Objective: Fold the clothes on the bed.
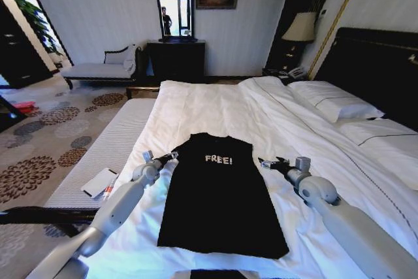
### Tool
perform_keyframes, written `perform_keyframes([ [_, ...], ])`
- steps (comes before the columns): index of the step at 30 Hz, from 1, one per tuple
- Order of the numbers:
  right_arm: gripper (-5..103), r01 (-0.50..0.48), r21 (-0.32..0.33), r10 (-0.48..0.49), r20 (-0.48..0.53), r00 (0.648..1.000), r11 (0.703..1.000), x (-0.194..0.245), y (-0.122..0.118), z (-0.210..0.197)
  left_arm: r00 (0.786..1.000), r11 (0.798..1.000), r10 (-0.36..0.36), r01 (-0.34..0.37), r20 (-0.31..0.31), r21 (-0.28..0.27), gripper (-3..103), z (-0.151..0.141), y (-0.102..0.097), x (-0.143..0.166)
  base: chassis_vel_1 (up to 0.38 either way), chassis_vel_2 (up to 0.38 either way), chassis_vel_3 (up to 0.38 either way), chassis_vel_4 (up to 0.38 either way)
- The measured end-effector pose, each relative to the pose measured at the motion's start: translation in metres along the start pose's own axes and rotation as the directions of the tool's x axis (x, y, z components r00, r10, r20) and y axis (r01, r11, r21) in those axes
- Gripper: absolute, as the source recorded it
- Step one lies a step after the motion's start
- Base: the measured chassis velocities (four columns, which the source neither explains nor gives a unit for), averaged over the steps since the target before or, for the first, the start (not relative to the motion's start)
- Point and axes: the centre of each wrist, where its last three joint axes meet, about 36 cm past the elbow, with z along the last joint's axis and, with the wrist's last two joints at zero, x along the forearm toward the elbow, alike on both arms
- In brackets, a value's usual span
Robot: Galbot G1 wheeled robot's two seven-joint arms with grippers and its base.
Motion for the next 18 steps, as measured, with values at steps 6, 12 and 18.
perform_keyframes([
  [6, 100, -0.001, 0.000, 0.001, -0.005, 1.000, 1.000, 0.0004, 0.0000, 0.0015, 1.000, 1.000, -0.003, 0.003, 0.002, 0.007, 47, 0.0045, 0.0016, 0.0008, 0.000, 0.000, 0.000, 0.000],
  [12, 100, -0.002, 0.000, 0.002, -0.005, 1.000, 1.000, 0.0001, 0.0001, 0.0011, 1.000, 1.000, -0.007, 0.007, 0.006, 0.008, 31, 0.0055, 0.0041, 0.0035, 0.000, 0.000, 0.000, 0.000],
  [18, 100, -0.004, -0.001, 0.004, -0.014, 1.000, 1.000, 0.0006, 0.0004, 0.0048, 1.000, 1.000, -0.012, 0.012, 0.009, 0.010, 10, 0.0047, 0.0059, 0.0034, 0.000, 0.000, 0.000, 0.000],
])
